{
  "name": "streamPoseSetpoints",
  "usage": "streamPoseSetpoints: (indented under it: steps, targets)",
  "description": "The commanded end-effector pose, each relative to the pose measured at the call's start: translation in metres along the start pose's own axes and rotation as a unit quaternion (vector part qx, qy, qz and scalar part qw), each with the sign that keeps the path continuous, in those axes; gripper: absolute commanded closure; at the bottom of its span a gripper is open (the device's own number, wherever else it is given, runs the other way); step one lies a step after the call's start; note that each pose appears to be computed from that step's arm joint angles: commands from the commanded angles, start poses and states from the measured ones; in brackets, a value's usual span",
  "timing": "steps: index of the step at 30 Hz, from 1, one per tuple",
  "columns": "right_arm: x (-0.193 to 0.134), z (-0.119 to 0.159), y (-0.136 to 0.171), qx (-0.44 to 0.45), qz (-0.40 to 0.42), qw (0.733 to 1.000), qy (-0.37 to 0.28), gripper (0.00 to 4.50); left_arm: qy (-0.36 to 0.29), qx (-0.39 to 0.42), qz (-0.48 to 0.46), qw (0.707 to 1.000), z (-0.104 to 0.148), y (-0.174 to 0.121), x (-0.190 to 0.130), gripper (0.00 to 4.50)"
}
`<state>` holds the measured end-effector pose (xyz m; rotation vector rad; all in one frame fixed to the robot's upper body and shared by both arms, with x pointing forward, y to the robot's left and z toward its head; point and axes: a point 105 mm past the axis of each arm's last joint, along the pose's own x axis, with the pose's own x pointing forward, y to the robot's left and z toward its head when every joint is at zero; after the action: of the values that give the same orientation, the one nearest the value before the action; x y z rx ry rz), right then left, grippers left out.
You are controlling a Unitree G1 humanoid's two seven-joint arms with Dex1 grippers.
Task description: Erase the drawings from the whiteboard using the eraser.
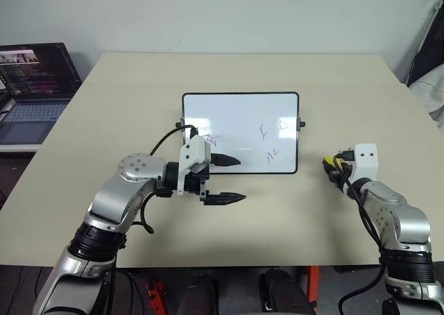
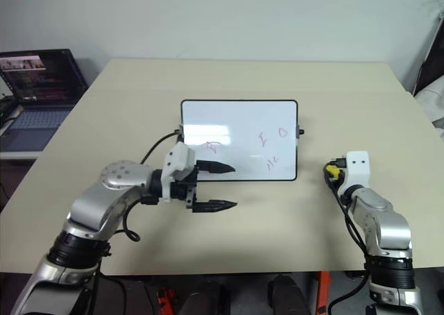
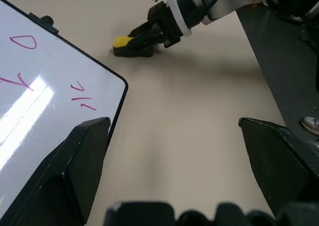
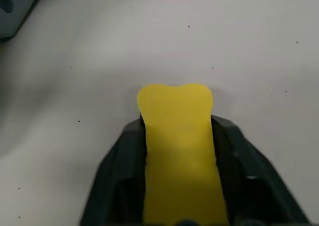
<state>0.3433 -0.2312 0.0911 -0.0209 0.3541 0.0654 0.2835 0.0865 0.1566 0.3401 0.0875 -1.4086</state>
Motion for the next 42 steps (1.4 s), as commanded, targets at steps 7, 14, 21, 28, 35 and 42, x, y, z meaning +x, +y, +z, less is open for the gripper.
streamPoseSetpoints:
  steps: [7, 14, 21, 28, 35, 42]
  targets:
    - [-0.032, 0.036, 0.037, -0.095, 0.075, 0.989, -0.085, 3.20, 0.044, -0.024, 0.116, 0.992, -0.022, 0.007, -0.021, 0.00]
    - [-0.044, 0.083, 0.095, -0.198, 0.138, 0.955, -0.173, 3.20, 0.036, -0.033, 0.159, 0.986, -0.020, 0.013, -0.019, 0.00]
    - [-0.009, 0.105, 0.123, -0.264, 0.138, 0.935, -0.193, 3.20, 0.044, -0.031, 0.152, 0.987, -0.026, 0.013, -0.018, 0.00]
    - [0.023, 0.110, 0.137, -0.298, 0.145, 0.926, -0.182, 3.20, 0.045, -0.026, 0.138, 0.989, -0.027, 0.008, -0.014, 0.00]
    - [0.027, 0.067, 0.141, -0.365, 0.217, 0.901, -0.096, 3.20, 0.044, -0.022, 0.136, 0.989, -0.026, 0.006, -0.009, 0.00]
    - [0.037, 0.095, 0.134, -0.403, 0.154, 0.889, -0.153, 3.20, 0.044, -0.018, 0.134, 0.990, -0.025, 0.007, -0.008, 0.00]
